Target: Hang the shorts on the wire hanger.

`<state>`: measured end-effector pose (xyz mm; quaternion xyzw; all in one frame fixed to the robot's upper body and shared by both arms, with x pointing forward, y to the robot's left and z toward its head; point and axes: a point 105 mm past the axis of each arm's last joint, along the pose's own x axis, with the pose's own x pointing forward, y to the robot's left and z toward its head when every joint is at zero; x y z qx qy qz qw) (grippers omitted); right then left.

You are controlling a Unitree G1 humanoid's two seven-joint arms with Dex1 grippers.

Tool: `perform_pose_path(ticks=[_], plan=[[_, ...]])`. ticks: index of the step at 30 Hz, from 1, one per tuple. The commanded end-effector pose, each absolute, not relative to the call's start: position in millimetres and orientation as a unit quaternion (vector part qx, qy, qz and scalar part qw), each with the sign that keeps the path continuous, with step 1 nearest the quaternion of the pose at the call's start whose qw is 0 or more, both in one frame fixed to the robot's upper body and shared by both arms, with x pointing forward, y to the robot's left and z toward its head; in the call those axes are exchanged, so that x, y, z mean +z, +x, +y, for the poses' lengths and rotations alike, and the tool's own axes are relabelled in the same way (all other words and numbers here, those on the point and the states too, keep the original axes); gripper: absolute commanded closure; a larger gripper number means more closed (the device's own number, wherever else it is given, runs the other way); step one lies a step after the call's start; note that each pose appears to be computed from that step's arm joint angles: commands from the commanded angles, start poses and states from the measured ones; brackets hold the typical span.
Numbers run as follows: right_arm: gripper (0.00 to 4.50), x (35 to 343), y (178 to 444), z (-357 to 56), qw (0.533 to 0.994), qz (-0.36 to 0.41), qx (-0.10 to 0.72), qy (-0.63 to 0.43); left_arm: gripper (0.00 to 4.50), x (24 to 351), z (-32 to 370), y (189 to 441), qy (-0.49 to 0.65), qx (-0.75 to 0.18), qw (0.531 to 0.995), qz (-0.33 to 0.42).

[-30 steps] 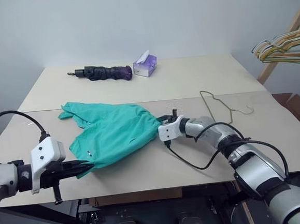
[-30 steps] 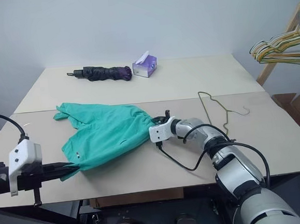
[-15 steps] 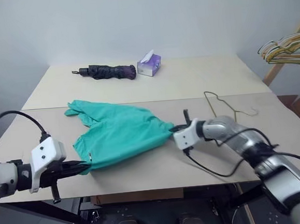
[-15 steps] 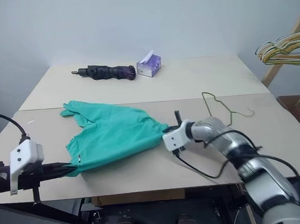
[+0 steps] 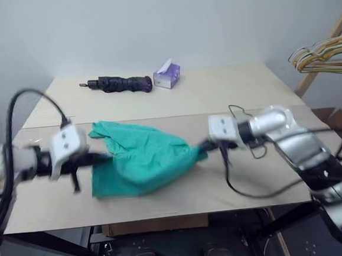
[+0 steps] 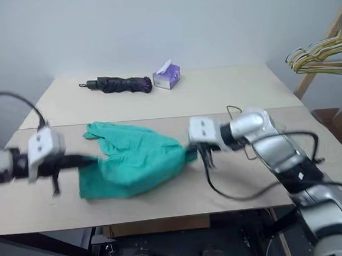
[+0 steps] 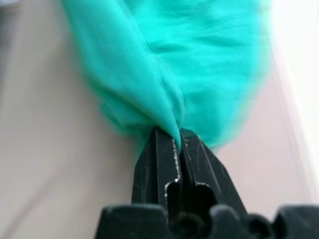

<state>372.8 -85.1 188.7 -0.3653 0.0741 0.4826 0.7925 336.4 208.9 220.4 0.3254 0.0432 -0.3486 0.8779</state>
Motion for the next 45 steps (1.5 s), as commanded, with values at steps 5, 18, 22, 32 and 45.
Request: perform_pose_path(ticks=[5,18,22,32,45], plan=[[4.49,410,425,-147,0.881,-0.293,-0.051,-0.369,4.50,461,245,335,0.146,0.014,0.884,-0.444],[4.49,260,406,-108,0.725,-0.239,0.184,-0.620,4.50,330,234,308,0.197,-0.298,0.915,-0.190],[4.49,141,367,-104,0.623,-0.120,0.392,-0.666,4.50,185,226,277,0.299,-0.416,0.855,0.076],[4.49,91,312,-110,0.582,-0.043,0.503,-0.637,4.50,98,218,198,0.297,-0.543,0.735,0.278],[3.78,83,277,-116,0.560,0.045,0.579,-0.591,4.28,88,230,190,0.333,-0.537,0.701,0.330]])
